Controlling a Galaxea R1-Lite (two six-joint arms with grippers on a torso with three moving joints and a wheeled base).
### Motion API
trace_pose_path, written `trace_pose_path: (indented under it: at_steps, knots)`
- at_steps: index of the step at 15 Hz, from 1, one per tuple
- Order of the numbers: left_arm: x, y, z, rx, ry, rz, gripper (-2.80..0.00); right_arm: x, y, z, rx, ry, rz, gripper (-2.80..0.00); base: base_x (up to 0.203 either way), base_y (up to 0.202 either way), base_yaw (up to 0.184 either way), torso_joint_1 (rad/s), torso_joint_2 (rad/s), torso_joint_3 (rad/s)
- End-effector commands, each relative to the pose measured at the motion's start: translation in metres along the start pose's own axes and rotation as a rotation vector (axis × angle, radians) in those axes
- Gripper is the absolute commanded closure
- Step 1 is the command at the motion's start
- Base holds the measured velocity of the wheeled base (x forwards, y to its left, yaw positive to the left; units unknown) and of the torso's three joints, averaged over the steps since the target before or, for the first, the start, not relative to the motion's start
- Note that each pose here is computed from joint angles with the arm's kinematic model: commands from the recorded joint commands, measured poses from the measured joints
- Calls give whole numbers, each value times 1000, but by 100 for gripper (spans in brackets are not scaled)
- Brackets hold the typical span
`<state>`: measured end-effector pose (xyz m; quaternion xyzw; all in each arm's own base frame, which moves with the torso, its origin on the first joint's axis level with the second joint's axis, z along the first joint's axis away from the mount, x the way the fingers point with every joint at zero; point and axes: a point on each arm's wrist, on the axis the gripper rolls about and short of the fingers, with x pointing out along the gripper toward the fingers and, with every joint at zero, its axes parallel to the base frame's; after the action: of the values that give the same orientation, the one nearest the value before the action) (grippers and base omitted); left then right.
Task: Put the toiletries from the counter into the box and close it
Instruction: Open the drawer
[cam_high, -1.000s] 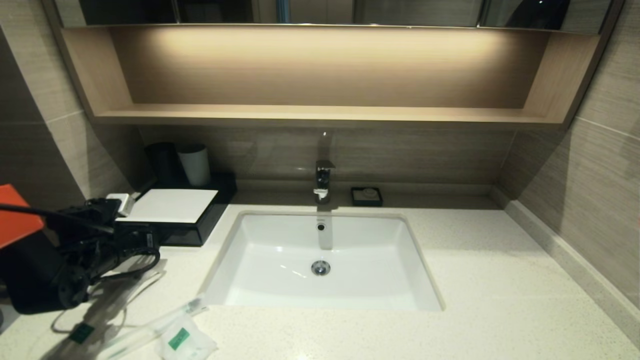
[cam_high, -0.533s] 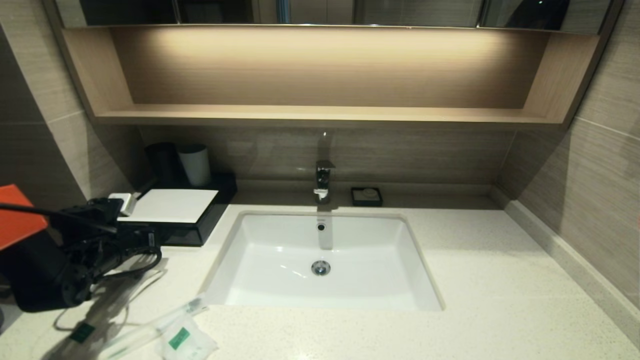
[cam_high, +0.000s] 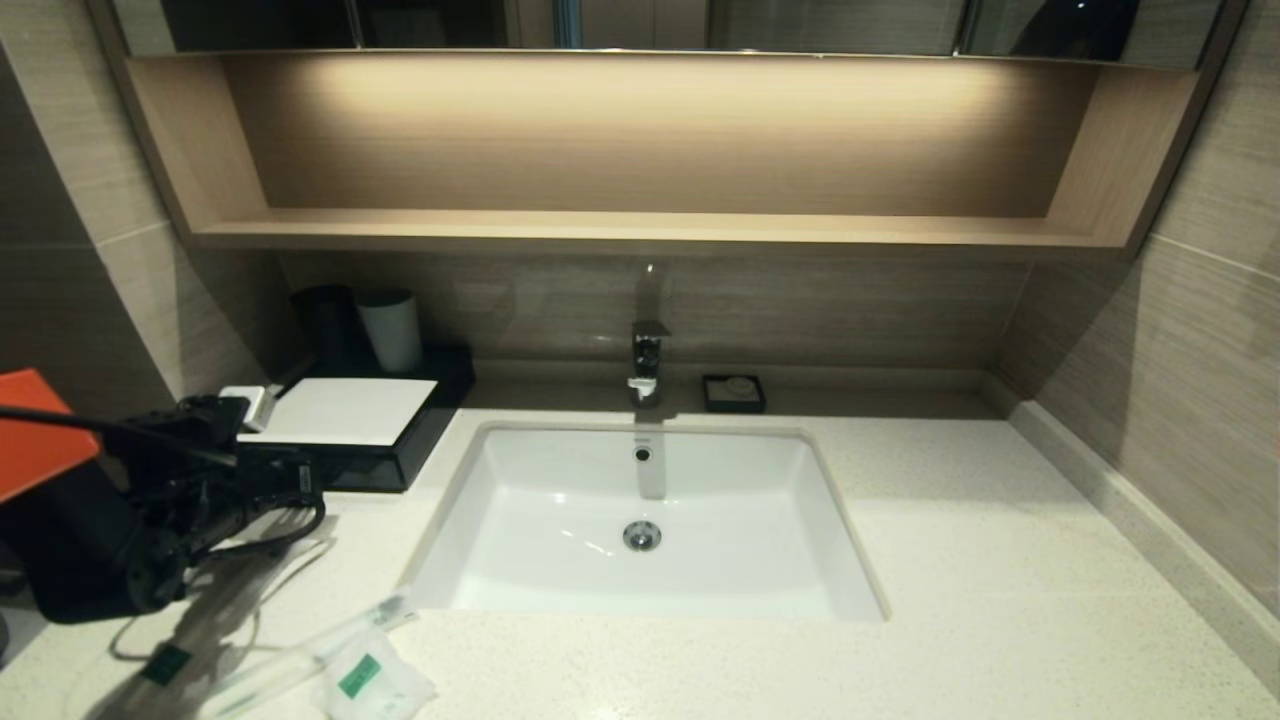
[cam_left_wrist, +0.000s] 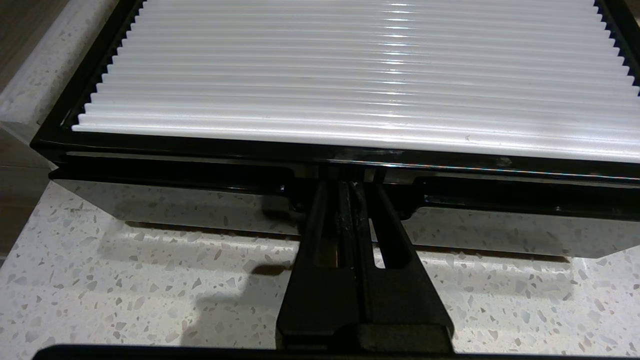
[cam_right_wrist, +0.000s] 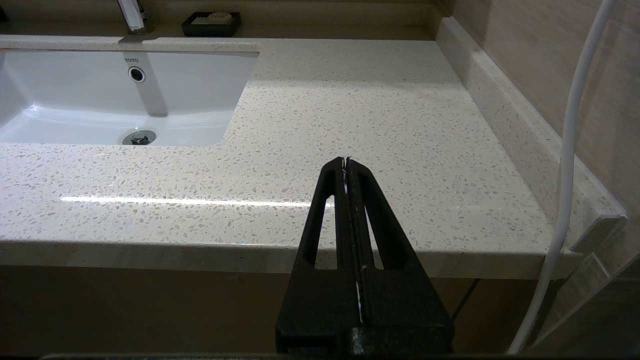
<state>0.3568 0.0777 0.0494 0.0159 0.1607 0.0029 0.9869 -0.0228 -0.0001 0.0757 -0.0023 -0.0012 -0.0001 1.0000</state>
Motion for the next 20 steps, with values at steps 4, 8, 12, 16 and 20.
trace_pose_path:
  at_steps: [4,8,12,16,20]
  knots:
    - [-2,0,4,2,-8,2,0,0,0,0,0,-1,0,0,0,0,0,0,0,0]
    - [-4,0,3,1,2,5,0,0,0,0,0,-1,0,0,0,0,0,0,0,0]
    - [-6,-1,3,-2,14,3,0,0,0,0,-1,-1,0,0,0,0,0,0,0,0]
    - [-12,-1,11,-4,22,3,0,0,0,0,-1,-1,0,0,0,0,0,0,0,0]
    - [-13,-1,12,-5,32,3,0,0,0,0,-1,-1,0,0,0,0,0,0,0,0]
